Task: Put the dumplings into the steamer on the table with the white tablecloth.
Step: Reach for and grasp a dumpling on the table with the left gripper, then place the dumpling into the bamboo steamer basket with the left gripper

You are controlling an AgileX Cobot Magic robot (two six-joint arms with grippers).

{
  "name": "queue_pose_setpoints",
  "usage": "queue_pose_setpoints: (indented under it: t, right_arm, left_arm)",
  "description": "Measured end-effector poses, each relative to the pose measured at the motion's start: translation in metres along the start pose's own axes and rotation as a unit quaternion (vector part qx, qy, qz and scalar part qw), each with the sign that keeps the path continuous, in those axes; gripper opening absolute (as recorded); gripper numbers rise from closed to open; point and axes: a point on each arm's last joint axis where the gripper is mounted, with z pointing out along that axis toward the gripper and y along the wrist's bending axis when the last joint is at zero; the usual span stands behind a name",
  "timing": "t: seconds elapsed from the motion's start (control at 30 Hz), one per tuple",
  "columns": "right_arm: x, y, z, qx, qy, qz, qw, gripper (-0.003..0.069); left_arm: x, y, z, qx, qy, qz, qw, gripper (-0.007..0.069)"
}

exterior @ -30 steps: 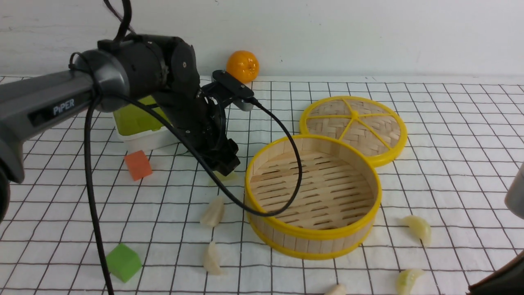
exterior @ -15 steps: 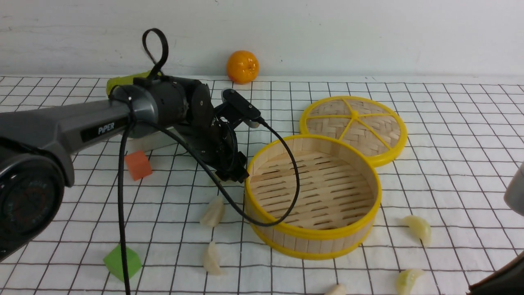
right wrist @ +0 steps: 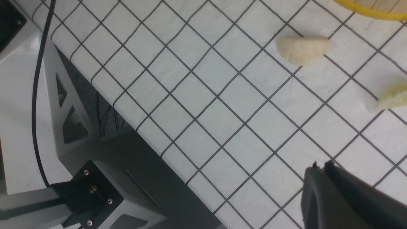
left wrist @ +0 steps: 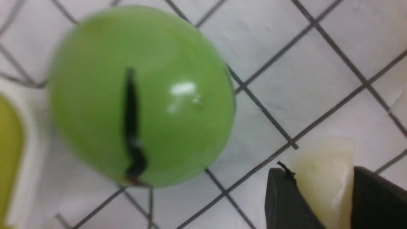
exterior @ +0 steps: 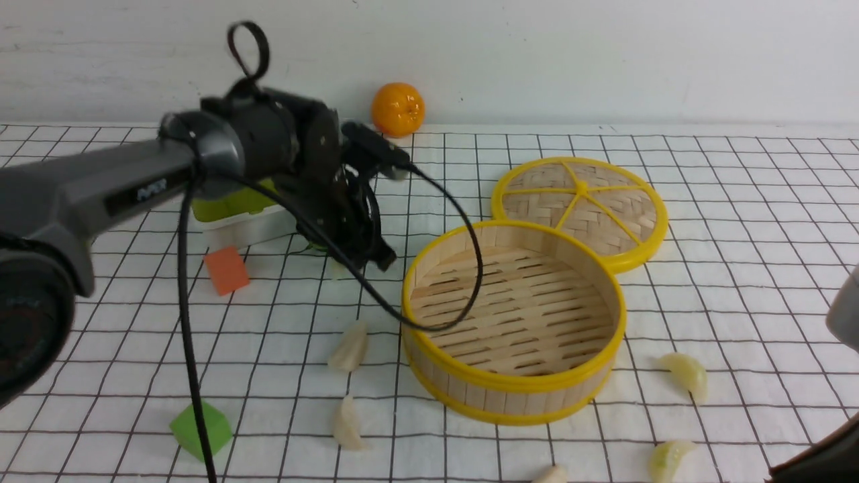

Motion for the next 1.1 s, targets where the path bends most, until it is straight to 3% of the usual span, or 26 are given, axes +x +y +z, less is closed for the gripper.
queue_pose_setpoints:
  t: [0.13,0.2,0.33,0.37,0.5,0.53,0.6,0.77,1.1]
  right_arm:
    - [0.000,0.000,0.000,0.001,-0.002,0.000,1.000,0.0020]
    - [0.000,0.000,0.000,0.002,-0.002,0.000,1.000,0.0020]
    - [0.002,0.000,-0.004,0.011,-0.007,-0.004,1.000,0.0020]
    - [0.005,0.003,-0.008,0.015,-0.016,-0.007,1.000,0.0020]
    - [0.016,0.012,-0.025,0.026,-0.052,-0.006,0.998,0.0020]
    - [0.017,0.013,-0.027,0.027,-0.056,-0.006,0.998,0.0020]
    - [0.025,0.018,-0.036,0.032,-0.075,-0.004,0.997,0.0020]
    - [0.045,0.028,-0.056,0.056,-0.114,-0.007,0.992,0.0020]
    - [0.058,0.028,-0.067,0.101,-0.133,-0.019,0.986,0.0020]
  left_arm:
    - [-0.032,-0.002,-0.087,0.064,-0.082,-0.137,0.985,0.0239]
    - [-0.039,-0.010,-0.113,0.103,-0.100,-0.153,0.978,0.0239]
    - [-0.045,-0.040,-0.135,0.153,-0.094,-0.103,0.978,0.0239]
    - [-0.047,-0.063,-0.136,0.156,-0.077,-0.069,0.982,0.0239]
    - [-0.051,-0.120,-0.122,0.102,-0.046,-0.027,0.993,0.0239]
    - [-0.051,-0.119,-0.122,0.097,-0.047,-0.031,0.994,0.0239]
    - [-0.056,-0.146,-0.108,0.072,-0.050,-0.052,0.995,0.0239]
    - [-0.070,-0.164,-0.065,0.077,-0.040,-0.141,0.986,0.0239]
    - [-0.079,-0.178,0.007,0.070,-0.038,-0.214,0.974,0.0239]
